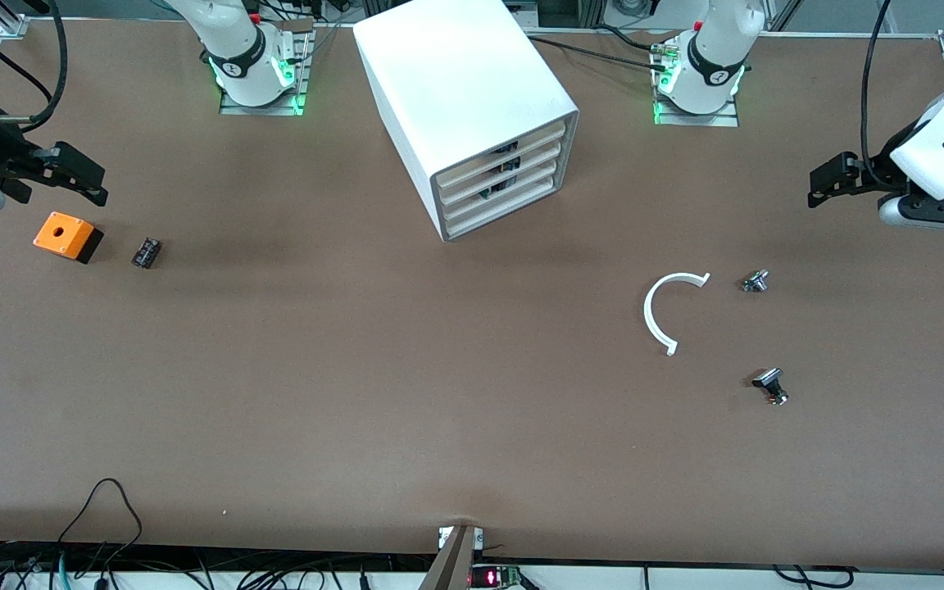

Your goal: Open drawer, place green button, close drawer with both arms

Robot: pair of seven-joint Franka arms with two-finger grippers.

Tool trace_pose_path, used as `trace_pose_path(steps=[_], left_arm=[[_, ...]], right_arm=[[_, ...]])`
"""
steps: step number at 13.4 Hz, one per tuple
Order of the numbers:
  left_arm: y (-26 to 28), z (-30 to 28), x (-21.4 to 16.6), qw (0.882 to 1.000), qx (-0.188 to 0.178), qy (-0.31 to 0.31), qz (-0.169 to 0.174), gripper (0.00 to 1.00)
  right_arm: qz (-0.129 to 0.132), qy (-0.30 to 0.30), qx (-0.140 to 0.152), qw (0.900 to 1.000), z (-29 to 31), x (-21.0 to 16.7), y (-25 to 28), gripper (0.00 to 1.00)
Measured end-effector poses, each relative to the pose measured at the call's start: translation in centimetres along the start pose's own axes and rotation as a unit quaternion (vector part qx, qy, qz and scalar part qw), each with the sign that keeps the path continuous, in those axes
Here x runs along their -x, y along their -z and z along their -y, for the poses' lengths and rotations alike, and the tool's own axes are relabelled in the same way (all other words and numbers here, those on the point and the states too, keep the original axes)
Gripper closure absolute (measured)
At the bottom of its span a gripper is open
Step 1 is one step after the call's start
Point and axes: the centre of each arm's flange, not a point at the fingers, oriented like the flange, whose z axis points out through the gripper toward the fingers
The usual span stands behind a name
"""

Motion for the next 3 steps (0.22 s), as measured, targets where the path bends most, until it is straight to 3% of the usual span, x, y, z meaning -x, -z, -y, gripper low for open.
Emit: trace_pose_path(steps=[3], left_arm=[[0.02, -0.05, 0.01, 1.0, 0.0, 0.002, 0.0, 0.0]], right_arm=[[-0.003, 0.0, 0.0, 1.0, -0.01, 0.13, 0.34, 0.0]])
